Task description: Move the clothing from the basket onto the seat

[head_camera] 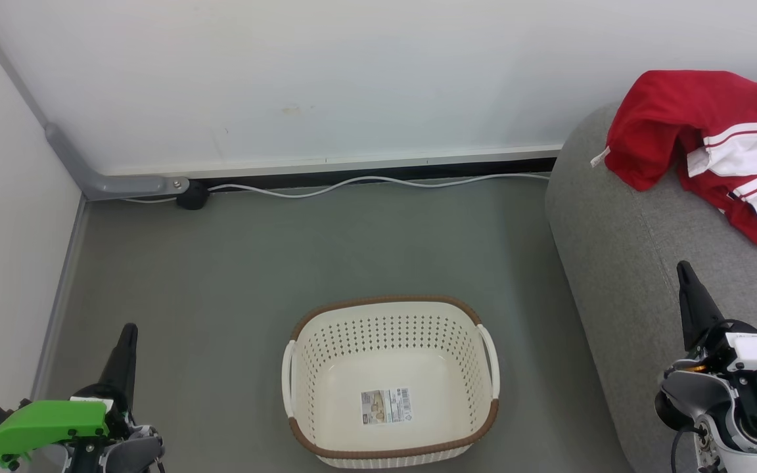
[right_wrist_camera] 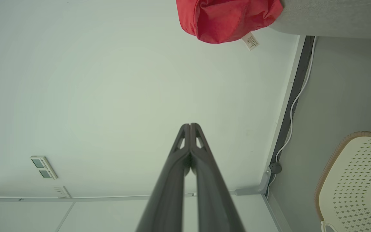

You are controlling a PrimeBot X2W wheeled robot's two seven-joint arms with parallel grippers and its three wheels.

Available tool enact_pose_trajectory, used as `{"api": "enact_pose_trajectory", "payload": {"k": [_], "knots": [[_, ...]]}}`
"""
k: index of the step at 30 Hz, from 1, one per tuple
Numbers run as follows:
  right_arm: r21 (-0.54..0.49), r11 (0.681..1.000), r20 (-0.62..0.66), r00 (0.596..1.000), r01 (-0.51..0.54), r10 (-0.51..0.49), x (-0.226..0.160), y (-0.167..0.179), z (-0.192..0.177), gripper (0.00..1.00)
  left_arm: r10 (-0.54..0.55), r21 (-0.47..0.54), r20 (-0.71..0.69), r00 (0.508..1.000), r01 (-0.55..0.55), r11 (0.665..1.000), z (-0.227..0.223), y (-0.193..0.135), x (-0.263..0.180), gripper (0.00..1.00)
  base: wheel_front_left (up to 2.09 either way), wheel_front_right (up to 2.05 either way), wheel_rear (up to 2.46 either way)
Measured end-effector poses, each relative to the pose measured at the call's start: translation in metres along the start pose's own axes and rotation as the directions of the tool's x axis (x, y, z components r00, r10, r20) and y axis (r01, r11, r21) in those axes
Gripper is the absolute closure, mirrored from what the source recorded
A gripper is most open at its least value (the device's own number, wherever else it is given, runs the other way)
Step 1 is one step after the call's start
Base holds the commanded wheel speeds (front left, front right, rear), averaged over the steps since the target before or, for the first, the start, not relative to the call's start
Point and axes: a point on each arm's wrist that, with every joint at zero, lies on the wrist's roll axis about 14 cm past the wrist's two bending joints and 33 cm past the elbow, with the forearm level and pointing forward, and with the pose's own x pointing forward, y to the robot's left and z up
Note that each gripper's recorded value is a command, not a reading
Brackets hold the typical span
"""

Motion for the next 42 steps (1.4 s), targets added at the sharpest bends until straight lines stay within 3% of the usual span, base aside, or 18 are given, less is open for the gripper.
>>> {"api": "enact_pose_trajectory", "payload": {"k": [42], "knots": [[0.000, 1.000, 0.001, 1.000, 0.000, 0.000, 0.0000, 0.0002, 0.0003, 1.00, 0.001, -0.002, 0.004, 1.000, -0.001, 1.000, 0.0010, 0.0005, 0.0005, 1.00, 0.00, 0.00, 0.00]]}}
